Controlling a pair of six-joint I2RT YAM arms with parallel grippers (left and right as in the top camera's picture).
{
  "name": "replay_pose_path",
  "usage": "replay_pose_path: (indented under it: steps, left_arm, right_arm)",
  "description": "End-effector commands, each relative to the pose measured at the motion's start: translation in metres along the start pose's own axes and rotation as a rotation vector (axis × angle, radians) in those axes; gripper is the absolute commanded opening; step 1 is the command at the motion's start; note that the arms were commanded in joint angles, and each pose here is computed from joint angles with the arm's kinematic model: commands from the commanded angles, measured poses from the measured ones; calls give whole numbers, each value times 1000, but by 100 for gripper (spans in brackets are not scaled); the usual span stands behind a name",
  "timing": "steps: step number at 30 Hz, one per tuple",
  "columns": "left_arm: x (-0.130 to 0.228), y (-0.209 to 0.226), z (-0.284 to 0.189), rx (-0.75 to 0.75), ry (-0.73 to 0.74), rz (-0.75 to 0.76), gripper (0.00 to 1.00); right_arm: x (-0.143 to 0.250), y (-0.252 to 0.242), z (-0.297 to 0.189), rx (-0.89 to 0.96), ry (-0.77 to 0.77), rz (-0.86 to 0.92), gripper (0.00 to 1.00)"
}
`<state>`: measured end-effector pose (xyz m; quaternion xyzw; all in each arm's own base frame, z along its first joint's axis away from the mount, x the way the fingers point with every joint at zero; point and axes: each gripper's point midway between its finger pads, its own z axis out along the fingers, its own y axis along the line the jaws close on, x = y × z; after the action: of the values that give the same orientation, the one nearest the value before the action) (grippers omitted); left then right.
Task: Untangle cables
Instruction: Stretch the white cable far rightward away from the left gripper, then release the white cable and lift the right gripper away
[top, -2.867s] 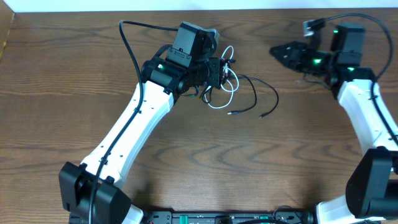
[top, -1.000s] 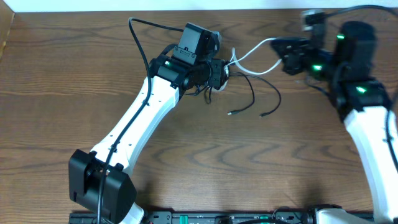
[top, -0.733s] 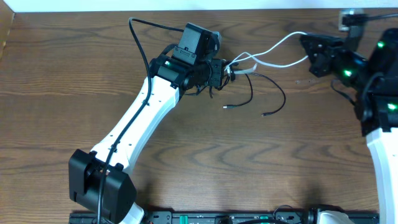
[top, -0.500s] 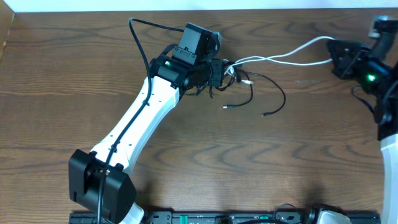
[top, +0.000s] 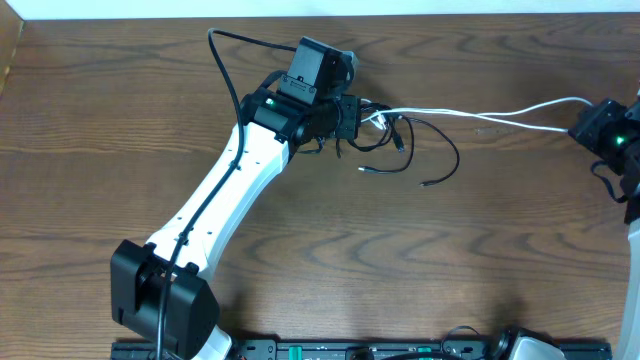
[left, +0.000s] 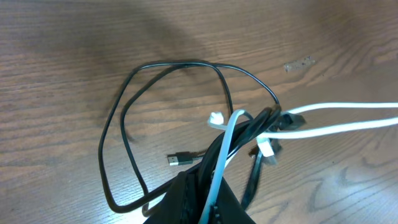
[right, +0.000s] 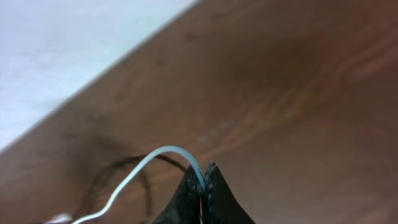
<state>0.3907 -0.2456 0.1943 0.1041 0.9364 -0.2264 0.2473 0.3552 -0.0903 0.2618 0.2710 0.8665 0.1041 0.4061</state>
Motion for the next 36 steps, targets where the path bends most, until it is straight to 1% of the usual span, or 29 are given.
replay_pose_path:
  steps: [1,5,10,14,18,23,25,27,28,29,30,34,36]
  left_arm:
    - [2,6,2,-19,5,-10,8]
    - [2,6,2,-20,5,-11,7]
    - [2,6,2,-19,6,-10,8]
    - [2,6,2,-19,5,-10,8]
    - [2,6,2,-19,5,-10,7]
    - [2,6,2,-19,6,-10,7]
    - [2,5,2,-18,6,-10,8]
    - [2,5,2,-16,7,-11,6]
    - [2,5,2,-16,7,-11,7]
    - [2,5,2,-16,7,-11,8]
    - [2,5,2,-16,7,-11,7]
    - [2,5,2,-15,7,-11,8]
    - [2,5,2,-16,7,-11,7]
  right_arm:
    - [1,-38,13,185,17,-53,1]
    - [20,-62,32,281,116,-51,1]
    - [44,-71,56,295,243,-90,1]
    - [57,-81,65,324,309,-103,1]
    - [69,-98,70,400,364,-106,2]
    - [76,-106,78,420,396,-100,2]
    - [78,-93,84,335,409,-115,6]
    - [82,-63,91,146,429,-192,15]
    - [83,-49,93,65,431,-218,18]
    - [84,-29,94,-54,431,-248,22]
    - [85,-17,93,-124,428,-263,24]
    - [82,24,89,-349,398,-279,35]
    - [78,49,84,-480,369,-288,38]
